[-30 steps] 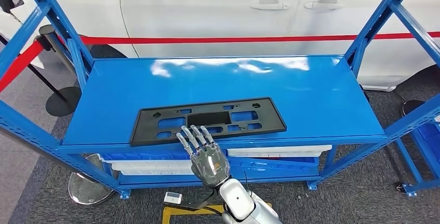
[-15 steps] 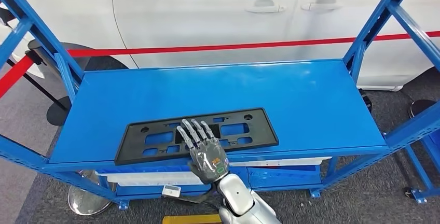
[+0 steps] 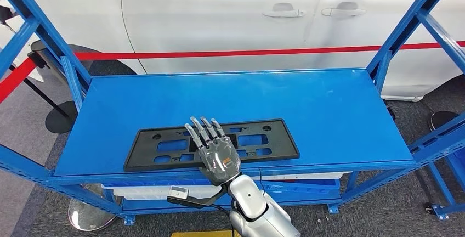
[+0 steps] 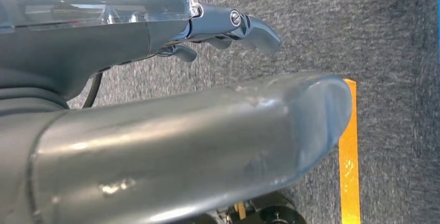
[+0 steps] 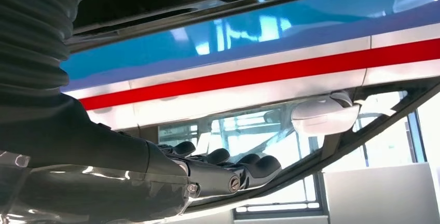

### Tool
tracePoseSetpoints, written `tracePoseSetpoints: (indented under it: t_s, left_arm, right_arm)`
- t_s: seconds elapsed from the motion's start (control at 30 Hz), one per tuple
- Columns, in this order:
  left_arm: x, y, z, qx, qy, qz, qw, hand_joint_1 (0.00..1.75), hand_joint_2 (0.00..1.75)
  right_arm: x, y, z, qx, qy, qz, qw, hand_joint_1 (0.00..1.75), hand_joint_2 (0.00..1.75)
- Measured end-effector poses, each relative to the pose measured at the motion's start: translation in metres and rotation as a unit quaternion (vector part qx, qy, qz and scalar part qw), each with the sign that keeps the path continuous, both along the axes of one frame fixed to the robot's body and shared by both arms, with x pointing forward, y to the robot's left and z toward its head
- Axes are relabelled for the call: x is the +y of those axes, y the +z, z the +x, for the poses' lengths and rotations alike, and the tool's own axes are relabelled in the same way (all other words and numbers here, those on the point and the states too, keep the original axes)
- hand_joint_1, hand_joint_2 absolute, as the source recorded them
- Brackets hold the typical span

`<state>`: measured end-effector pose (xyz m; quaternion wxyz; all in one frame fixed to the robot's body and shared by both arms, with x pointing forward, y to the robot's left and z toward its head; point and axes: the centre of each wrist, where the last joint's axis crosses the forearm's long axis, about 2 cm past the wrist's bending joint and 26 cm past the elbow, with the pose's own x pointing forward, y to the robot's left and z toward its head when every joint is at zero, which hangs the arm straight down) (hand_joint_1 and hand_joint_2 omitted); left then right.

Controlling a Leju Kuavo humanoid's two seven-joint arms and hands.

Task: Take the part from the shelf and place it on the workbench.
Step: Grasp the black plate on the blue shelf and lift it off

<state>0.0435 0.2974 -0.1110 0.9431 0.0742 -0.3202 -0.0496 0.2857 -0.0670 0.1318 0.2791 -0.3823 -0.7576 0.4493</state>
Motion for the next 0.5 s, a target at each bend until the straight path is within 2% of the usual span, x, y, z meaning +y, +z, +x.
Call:
tracePoseSetpoints:
  t_s: [0.3,0.43,0.5]
  left_arm:
    - [0.000,0.000,0.000,0.000,-0.002,0.001,1.000,0.00,0.00]
    - [-0.001,0.000,0.002,0.003,-0.017,0.000,1.000,0.00,0.00]
    - [0.000,0.000,0.002,0.003,-0.019,0.000,1.000,0.00,0.00]
  right_arm:
    - [-0.001,0.000,0.002,0.001,-0.007,-0.011,1.000,0.00,1.75]
    - [-0.012,0.004,0.027,0.036,-0.052,-0.131,0.989,0.00,1.75]
    - [-0.014,0.004,0.034,0.042,-0.047,-0.171,0.983,0.00,1.75]
